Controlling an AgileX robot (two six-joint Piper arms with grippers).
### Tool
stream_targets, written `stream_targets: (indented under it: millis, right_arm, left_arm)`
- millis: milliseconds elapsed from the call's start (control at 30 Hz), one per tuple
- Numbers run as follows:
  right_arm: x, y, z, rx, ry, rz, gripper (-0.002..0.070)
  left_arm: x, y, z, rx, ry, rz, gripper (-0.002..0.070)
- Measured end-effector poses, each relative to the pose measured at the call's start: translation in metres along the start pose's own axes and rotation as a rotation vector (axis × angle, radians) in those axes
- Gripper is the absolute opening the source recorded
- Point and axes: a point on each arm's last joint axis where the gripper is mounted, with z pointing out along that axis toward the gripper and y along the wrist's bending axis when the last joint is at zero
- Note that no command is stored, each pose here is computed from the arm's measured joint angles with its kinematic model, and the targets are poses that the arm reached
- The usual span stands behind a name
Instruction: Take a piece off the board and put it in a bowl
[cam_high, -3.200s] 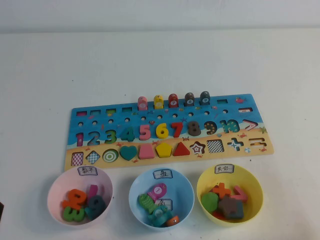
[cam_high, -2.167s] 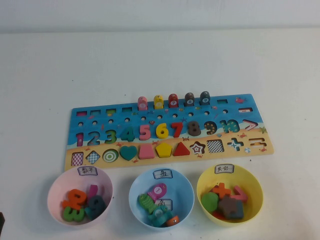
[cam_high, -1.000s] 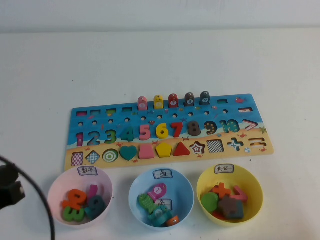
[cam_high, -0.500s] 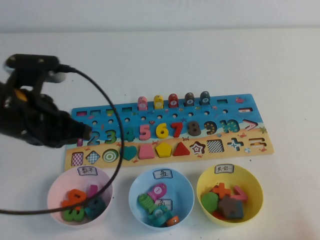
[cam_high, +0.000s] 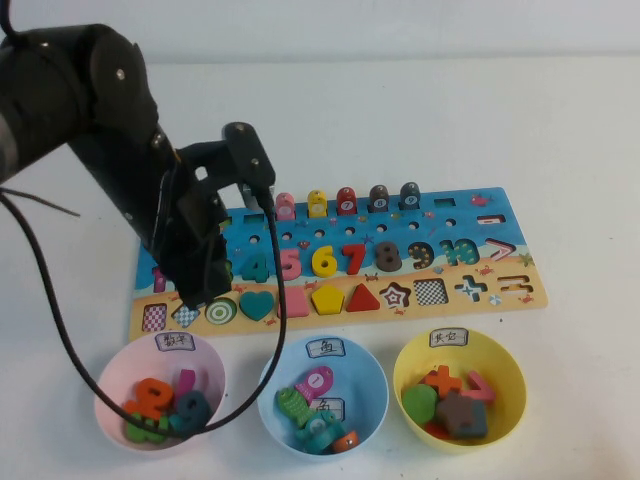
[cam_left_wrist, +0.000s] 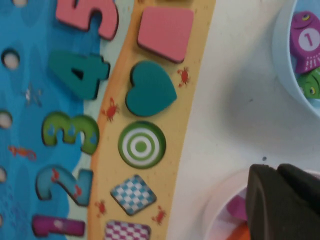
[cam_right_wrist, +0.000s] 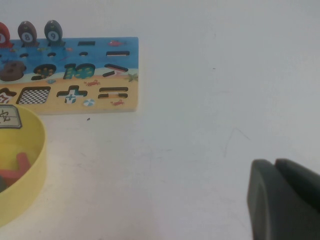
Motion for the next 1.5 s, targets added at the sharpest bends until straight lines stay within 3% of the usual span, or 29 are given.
stream_targets:
  millis: [200, 433, 567, 700, 833, 1500]
  right_arm:
    - [0.0, 0.0, 0.0, 0.0, 0.0, 0.0, -0.0017]
    - [0.0, 0.0, 0.0, 0.0, 0.0, 0.0, -0.0017]
    - [0.0, 0.0, 0.0, 0.0, 0.0, 0.0, -0.0017]
    - [0.0, 0.0, 0.0, 0.0, 0.0, 0.0, -0.0017]
    - [0.0, 0.0, 0.0, 0.0, 0.0, 0.0, -0.0017]
    - [0.0, 0.0, 0.0, 0.0, 0.0, 0.0, -0.0017]
  left_arm:
    - [-0.014, 0.009, 0.021, 0.034, 0.022, 0.228, -0.0003]
    - [-0.024, 0.024, 0.045, 0.049, 0.064, 0.28, 0.001]
    - [-0.03, 0.033, 0.052, 0.041, 0.067, 0.288, 0.0155]
    - [-0.032, 0.038, 0.061, 0.045, 0.072, 0.3, 0.0394]
    - [-0.032, 0.041, 0.073, 0.062, 0.081, 0.353, 0.0466]
    - [-0.041, 0.037, 0.083, 0.056, 0.073, 0.439, 0.0483]
